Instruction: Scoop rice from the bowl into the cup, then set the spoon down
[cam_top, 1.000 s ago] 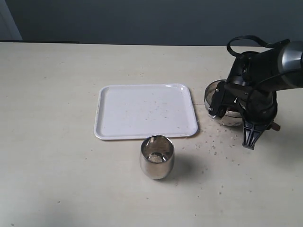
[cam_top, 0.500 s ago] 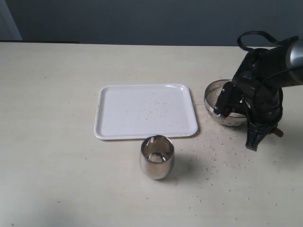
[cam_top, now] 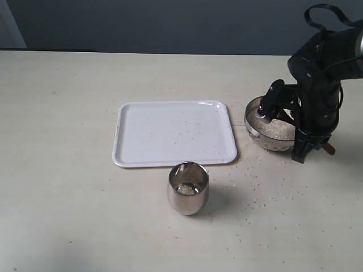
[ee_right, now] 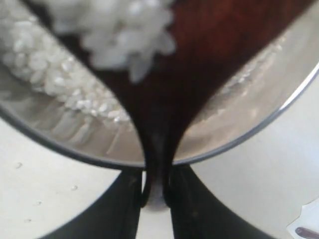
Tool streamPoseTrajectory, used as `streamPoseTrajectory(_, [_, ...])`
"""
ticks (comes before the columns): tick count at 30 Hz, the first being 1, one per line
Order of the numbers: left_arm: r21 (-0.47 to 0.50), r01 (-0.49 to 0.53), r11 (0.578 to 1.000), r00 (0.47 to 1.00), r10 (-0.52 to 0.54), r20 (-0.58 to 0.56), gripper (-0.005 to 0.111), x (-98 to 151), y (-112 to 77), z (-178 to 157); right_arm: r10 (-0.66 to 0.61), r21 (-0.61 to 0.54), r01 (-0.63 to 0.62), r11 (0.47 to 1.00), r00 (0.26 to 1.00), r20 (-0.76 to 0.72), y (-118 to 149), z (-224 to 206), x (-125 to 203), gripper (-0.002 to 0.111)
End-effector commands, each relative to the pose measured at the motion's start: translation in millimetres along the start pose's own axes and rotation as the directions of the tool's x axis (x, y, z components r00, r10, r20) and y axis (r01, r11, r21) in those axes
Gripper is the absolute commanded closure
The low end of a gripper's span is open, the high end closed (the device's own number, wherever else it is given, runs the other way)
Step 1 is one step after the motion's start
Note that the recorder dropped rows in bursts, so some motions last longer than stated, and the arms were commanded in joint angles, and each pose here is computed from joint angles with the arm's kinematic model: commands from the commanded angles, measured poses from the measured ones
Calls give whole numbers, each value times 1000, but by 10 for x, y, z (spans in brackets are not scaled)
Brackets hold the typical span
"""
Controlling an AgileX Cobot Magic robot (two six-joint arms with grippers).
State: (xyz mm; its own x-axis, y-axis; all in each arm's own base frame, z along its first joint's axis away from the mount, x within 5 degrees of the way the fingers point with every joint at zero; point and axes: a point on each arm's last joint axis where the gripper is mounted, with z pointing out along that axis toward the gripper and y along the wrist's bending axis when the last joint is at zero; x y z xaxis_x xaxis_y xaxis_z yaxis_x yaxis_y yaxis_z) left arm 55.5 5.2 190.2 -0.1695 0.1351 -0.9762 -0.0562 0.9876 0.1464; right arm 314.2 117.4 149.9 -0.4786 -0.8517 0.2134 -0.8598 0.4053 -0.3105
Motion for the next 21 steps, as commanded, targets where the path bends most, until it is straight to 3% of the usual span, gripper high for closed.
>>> streamPoseTrajectory(1, [-5,4,1000,1000,-4,9,106,-12,4,-5,-23,-42,22,999,1000,-19,19,69,-14,109])
streamPoseTrajectory(21, [-5,4,1000,1000,-4,9,106,-12,4,-5,13,-50,-17,999,997,-77,-131,-172,44,109])
